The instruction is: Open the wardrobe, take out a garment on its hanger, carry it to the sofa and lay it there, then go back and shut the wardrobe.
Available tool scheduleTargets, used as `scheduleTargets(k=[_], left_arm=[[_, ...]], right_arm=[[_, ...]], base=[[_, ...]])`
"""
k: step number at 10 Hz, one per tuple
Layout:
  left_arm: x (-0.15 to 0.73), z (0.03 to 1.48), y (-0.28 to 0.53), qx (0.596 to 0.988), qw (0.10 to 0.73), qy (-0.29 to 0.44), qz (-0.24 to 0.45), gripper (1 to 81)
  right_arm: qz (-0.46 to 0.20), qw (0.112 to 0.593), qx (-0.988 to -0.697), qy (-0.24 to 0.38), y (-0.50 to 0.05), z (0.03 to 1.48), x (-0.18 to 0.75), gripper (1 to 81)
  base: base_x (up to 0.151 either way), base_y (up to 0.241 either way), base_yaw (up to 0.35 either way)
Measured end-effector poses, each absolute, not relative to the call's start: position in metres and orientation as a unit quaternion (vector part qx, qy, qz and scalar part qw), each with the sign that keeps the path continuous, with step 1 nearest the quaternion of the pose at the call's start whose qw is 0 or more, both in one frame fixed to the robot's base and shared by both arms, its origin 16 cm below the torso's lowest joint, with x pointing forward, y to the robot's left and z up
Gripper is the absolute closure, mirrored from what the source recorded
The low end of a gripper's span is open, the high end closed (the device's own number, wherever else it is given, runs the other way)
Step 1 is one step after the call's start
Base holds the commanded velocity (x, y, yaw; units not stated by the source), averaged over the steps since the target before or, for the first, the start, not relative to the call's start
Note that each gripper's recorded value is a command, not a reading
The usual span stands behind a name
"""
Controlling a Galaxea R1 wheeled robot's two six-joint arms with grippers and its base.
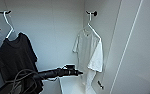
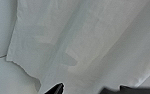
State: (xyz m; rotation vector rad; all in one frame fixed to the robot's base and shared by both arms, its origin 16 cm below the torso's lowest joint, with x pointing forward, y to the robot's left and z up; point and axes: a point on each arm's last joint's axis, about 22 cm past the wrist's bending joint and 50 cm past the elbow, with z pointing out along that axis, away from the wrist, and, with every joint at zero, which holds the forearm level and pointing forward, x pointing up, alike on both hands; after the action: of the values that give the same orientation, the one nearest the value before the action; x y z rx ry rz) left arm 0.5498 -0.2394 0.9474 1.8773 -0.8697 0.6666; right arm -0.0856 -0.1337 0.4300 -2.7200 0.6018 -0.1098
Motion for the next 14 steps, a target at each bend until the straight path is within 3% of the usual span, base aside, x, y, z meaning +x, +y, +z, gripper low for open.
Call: scheduleTargets(k=[3,7,10,14], left_arm=[[0.570,1.041,-0.260,0.742,0.492,-0.348,0.295,1.0],[0.604,1.100,-0.284,0.752,0.498,-0.310,0.303,1.0],[0.636,1.214,-0.290,0.731,0.522,-0.279,0.341,1.0],[0.654,1.281,-0.286,0.728,0.571,-0.202,0.322,1.0]], right_arm=[[-0.035,0.177,-0.960,0.213,-0.131,0.430,-0.091,1.0],[-0.035,0.178,-0.960,0.214,-0.128,0.431,-0.090,1.0],[-0.041,0.180,-0.959,0.215,-0.125,0.431,-0.087,1.0],[-0.044,0.183,-0.958,0.216,-0.119,0.432,-0.082,1.0]], base=[[0.000,0.000,0.000],[0.000,0.000,0.000],[0.000,0.000,0.000],[0.000,0.000,0.000]])
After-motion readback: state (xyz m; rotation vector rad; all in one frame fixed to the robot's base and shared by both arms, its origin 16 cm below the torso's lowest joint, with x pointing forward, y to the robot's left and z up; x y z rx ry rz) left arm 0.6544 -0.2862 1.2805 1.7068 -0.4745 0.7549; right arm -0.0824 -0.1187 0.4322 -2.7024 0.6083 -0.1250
